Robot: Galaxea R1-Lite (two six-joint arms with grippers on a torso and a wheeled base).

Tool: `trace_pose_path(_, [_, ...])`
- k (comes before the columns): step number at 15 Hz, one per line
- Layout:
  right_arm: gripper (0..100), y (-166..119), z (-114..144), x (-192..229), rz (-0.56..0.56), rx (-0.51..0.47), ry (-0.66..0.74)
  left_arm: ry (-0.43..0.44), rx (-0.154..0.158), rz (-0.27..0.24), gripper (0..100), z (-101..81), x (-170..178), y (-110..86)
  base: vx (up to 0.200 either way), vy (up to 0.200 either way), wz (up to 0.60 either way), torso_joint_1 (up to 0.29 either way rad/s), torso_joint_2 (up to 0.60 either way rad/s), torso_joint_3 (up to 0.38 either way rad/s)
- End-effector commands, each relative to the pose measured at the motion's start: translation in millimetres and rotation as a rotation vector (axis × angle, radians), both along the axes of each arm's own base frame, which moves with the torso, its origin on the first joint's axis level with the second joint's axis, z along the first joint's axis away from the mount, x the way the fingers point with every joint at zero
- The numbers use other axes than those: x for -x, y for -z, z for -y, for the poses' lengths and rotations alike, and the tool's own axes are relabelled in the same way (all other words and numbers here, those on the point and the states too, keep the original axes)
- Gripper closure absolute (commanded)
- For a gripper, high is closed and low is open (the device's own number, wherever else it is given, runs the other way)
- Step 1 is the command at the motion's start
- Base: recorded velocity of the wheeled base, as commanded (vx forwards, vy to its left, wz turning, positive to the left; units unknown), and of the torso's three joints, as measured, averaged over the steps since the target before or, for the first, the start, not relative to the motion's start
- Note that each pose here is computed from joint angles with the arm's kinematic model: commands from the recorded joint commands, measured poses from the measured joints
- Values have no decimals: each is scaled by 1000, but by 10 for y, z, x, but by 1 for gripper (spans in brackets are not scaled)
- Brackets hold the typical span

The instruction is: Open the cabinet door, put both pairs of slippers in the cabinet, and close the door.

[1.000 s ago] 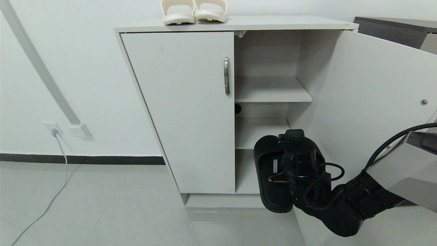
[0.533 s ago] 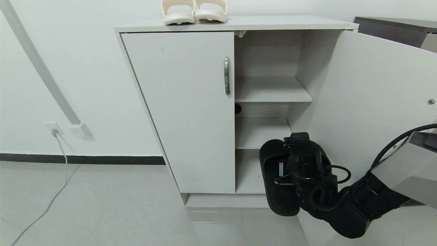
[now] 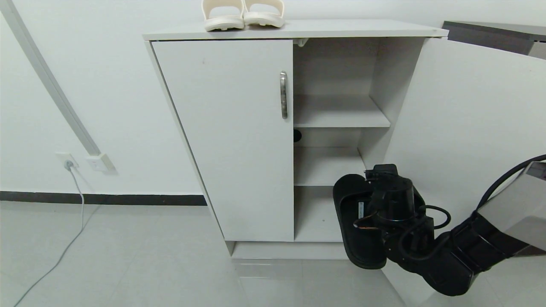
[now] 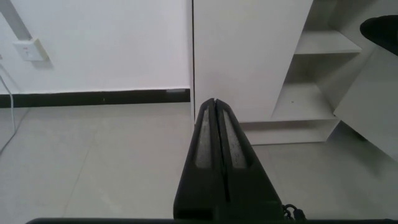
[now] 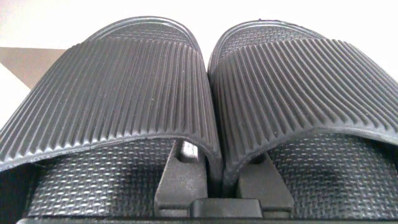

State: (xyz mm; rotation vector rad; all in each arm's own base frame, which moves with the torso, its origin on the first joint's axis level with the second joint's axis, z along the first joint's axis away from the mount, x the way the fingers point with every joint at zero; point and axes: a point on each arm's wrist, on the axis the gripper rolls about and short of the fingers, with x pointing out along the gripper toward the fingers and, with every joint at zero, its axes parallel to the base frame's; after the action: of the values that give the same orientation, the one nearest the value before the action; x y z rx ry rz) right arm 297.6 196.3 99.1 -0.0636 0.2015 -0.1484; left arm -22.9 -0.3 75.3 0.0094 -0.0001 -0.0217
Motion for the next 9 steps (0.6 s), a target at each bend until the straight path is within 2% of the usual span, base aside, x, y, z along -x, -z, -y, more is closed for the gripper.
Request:
trace_pose_path(1, [100, -19, 23, -2, 4, -3, 5, 0, 0, -2, 100, 0, -1, -1, 0, 0, 0, 0, 0, 0])
trace_pose_path(6, [100, -33, 12, 1, 9, -8, 2, 0, 2, -2, 100, 0, -1, -1, 0, 0, 0, 0, 0, 0])
trace_pose_path(9, [100, -148, -267, 198, 45, -34, -143, 0, 0, -2, 100, 0, -1, -1, 0, 0, 0, 0, 0, 0])
